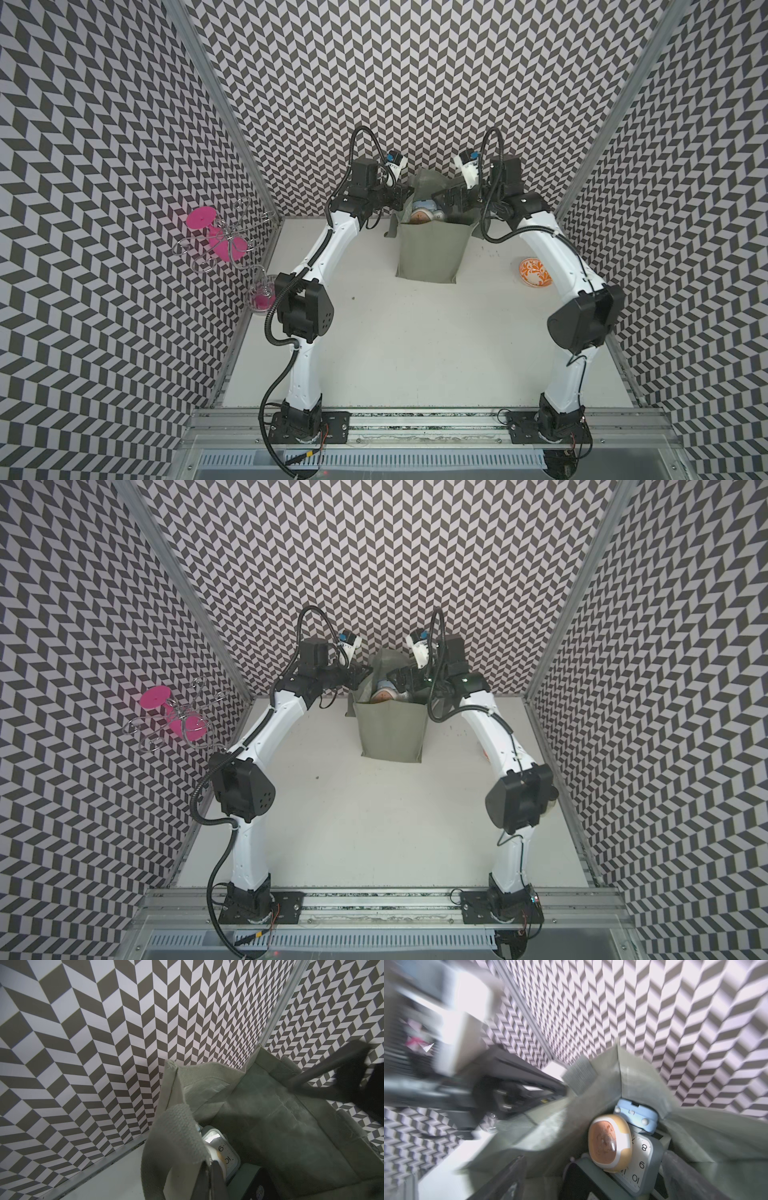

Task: Put the alarm clock into the canvas bag
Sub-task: Place the alarm at the canvas bag, then adjust the canvas bag at the center of the board.

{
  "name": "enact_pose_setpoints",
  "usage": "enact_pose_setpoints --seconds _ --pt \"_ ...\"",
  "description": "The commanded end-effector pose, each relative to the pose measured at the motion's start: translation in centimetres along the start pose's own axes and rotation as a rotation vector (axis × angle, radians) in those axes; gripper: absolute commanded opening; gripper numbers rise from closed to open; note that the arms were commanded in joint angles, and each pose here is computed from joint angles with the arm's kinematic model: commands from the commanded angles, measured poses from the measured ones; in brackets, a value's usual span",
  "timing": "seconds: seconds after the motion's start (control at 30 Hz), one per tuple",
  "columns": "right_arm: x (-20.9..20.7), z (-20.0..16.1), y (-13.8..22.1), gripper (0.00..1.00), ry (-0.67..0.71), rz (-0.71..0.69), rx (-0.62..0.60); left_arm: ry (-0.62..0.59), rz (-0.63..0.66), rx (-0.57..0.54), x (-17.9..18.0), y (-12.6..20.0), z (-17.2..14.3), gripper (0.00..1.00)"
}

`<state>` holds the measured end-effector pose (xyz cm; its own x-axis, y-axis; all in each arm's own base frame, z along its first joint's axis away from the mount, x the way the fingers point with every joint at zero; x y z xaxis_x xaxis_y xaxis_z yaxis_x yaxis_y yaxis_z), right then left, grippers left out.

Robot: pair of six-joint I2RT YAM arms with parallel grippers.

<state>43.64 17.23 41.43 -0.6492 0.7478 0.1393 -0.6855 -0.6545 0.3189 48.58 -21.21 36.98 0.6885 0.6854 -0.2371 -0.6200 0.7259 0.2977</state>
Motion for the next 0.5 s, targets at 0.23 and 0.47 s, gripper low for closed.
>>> enact_pose_setpoints --seconds 0.23,0.47 --pt "-2.8 -0.3 8.0 0.98 -0.188 -0.35 -0.203 -0.134 -0.008 -0.182 -2.8 4.2 4.9 0.0" --pt "-6.1 -3.7 6.7 0.93 -0.286 -0.393 -0.129 -0.158 0.02 -0.168 -3.5 3.5 4.5 0.0"
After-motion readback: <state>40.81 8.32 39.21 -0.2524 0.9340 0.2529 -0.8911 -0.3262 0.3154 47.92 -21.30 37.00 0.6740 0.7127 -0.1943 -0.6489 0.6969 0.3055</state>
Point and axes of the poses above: each gripper's point midway between its finger pads, its own y axis back along the fingers, its own x axis along the line the jaws close on, z = x × y, the point moved 9 cm from there along y, back along the fingers, and after that the axes turned 3 degrees about y, right-handed, at the moved point
